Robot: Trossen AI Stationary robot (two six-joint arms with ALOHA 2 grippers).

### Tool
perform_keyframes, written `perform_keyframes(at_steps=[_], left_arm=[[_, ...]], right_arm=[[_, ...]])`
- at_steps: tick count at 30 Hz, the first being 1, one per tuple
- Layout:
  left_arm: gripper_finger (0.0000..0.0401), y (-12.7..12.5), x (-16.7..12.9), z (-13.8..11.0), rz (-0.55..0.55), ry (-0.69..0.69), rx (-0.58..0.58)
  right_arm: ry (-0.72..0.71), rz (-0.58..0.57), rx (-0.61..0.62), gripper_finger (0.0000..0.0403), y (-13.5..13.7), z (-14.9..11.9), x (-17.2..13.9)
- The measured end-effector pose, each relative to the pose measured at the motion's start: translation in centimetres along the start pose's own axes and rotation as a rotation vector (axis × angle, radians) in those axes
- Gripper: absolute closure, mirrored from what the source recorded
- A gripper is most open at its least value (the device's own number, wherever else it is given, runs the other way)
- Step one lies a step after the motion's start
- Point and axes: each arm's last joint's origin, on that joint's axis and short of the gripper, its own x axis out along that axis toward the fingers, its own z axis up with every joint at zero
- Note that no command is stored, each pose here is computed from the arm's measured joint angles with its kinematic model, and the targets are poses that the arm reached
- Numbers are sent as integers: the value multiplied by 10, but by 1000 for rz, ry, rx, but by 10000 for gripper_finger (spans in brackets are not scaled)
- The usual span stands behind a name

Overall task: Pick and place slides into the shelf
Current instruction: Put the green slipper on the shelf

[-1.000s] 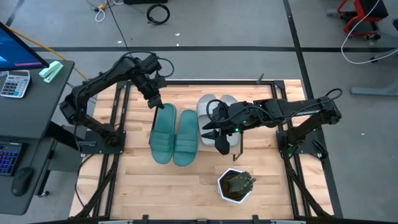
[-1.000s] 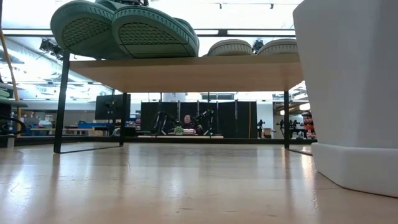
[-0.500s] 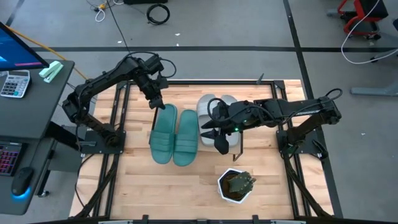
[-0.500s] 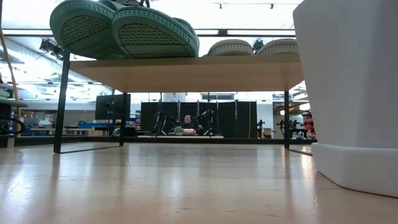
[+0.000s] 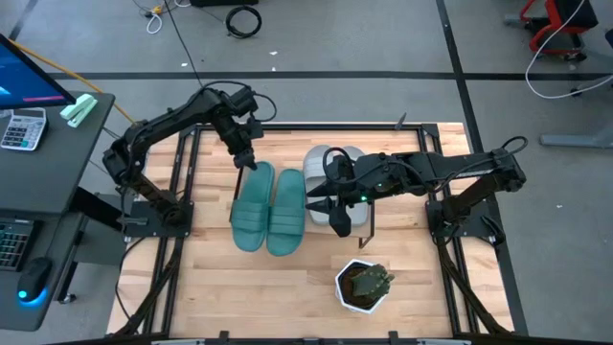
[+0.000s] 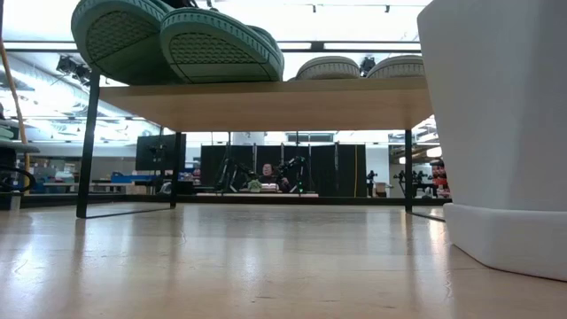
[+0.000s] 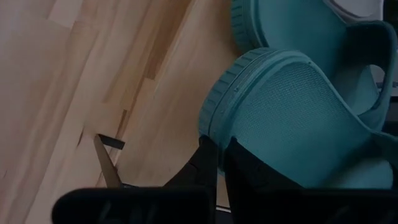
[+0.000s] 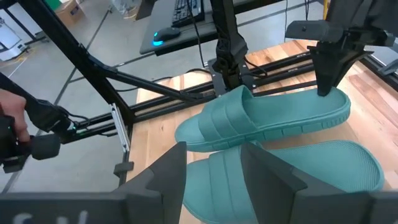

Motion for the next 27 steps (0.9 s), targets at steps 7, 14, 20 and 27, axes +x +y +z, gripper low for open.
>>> perform_keyframes(at_steps=[7,14,20,27], left_arm=[[388,1,0,0,27,7,8],[388,2,0,0,41,13,6],[388,2,0,0,41,14,6],[389,2,0,-1,41,14,5]], right_arm=[[-12,5,0,243,1,1,0],[-64,103,19,243,-6,13,0],[-77,146,10,243,-14,20,0],[-89,162,-33,244,-18,21,11]])
